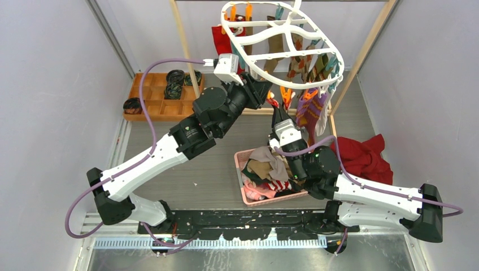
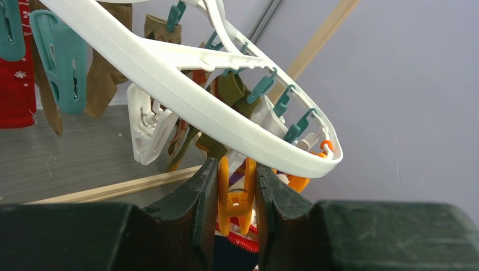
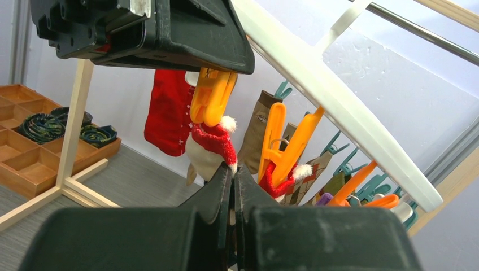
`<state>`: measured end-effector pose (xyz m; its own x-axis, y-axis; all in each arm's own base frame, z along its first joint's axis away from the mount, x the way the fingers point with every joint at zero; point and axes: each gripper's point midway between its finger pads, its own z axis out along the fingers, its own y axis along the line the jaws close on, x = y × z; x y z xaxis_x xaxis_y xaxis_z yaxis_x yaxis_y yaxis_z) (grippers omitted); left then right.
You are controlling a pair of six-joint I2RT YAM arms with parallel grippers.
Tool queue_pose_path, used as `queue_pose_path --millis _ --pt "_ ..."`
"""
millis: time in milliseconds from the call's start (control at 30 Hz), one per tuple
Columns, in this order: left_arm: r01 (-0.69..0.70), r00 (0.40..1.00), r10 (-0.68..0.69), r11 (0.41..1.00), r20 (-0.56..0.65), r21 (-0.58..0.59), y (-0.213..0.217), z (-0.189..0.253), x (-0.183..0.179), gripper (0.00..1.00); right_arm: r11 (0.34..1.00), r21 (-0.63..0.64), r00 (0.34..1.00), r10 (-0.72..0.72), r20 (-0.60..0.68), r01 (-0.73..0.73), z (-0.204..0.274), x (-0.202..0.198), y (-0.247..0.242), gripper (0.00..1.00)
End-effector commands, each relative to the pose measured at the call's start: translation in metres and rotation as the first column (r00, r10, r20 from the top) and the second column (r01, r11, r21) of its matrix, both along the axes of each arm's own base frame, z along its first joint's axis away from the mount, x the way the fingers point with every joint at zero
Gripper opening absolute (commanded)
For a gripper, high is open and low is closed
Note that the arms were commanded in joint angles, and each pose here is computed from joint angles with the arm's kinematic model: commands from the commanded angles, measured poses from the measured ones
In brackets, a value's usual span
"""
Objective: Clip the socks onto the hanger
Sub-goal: Clamp the sock onto the hanger.
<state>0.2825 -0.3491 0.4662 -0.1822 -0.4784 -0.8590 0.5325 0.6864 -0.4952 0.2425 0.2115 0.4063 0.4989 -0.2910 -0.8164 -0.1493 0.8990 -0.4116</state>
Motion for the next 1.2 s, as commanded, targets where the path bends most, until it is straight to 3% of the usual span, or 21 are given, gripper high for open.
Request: queue_pose_path --millis 0,467,867,1167 --pt "-0.044 0.999 0.045 0.995 0.016 -0.092 0.019 0.024 -0.002 0.0 0.993 0.12 0.999 0.007 0.033 -0.011 0.026 -0.005 -0.011 0.01" --pt "-0.066 0.997 0.069 0.992 0.03 -0.111 0.021 0.021 0.001 0.0 0.989 0.077 0.987 0.131 -0.095 -0.124 -0.01 -0.041 -0.024 0.01" --pt "-0.071 0.996 0.077 0.991 0.046 -0.112 0.028 0.025 -0.001 0.0 0.987 0.147 0.972 0.094 -0.215 -0.063 -0.035 -0.035 -0.019 0.01" --pt "-0.135 0.988 0.141 0.987 0.067 -0.089 0.039 0.037 0.007 0.0 0.996 0.043 0.978 0.08 -0.192 -0.073 -0.022 -0.043 -0.013 0.01"
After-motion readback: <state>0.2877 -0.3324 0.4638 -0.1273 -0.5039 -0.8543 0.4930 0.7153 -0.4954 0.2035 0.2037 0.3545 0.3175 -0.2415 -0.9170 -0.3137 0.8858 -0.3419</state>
